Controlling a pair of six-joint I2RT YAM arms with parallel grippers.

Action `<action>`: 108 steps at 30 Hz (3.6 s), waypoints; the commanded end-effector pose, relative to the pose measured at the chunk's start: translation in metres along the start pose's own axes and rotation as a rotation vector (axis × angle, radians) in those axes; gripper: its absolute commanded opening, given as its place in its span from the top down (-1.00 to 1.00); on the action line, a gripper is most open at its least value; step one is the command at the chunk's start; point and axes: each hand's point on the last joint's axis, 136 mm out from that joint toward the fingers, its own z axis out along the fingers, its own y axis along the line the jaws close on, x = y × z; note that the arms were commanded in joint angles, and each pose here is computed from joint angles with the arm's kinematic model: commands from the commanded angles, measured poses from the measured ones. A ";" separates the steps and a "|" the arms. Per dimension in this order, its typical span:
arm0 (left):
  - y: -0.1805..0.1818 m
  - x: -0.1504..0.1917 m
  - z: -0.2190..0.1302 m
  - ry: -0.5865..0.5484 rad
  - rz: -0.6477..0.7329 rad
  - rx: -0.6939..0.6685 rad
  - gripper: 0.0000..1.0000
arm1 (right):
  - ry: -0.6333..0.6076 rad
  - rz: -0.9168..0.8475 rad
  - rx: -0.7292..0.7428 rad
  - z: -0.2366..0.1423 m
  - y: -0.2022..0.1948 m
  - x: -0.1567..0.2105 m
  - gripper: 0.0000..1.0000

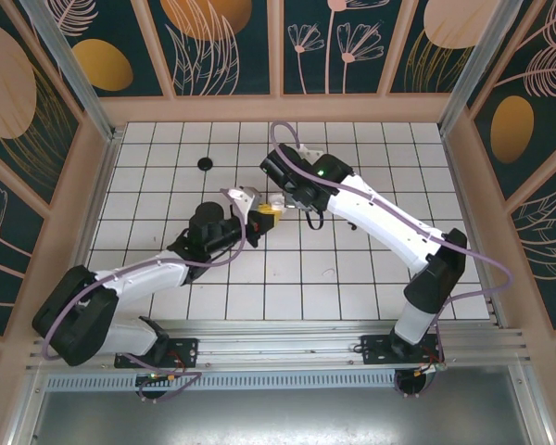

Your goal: Insert the wireless bluetooth earbuds into the charging case

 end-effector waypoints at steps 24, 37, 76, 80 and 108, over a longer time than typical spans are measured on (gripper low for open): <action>0.052 0.075 -0.058 0.178 -0.092 -0.366 1.00 | 0.431 -0.211 0.132 0.146 -0.036 0.135 0.75; 0.050 0.061 -0.063 0.164 -0.047 -0.374 1.00 | 0.543 -0.261 0.056 0.174 -0.018 0.164 0.62; 0.032 0.050 -0.038 0.160 -0.067 -0.247 1.00 | 0.438 0.539 -0.410 0.130 -0.022 0.152 0.55; 0.031 0.050 -0.038 0.160 -0.064 -0.240 1.00 | 0.437 0.547 -0.398 0.136 -0.023 0.154 0.57; 0.030 0.058 -0.034 0.188 -0.043 -0.220 1.00 | 0.464 0.429 -0.253 0.165 -0.022 0.155 0.86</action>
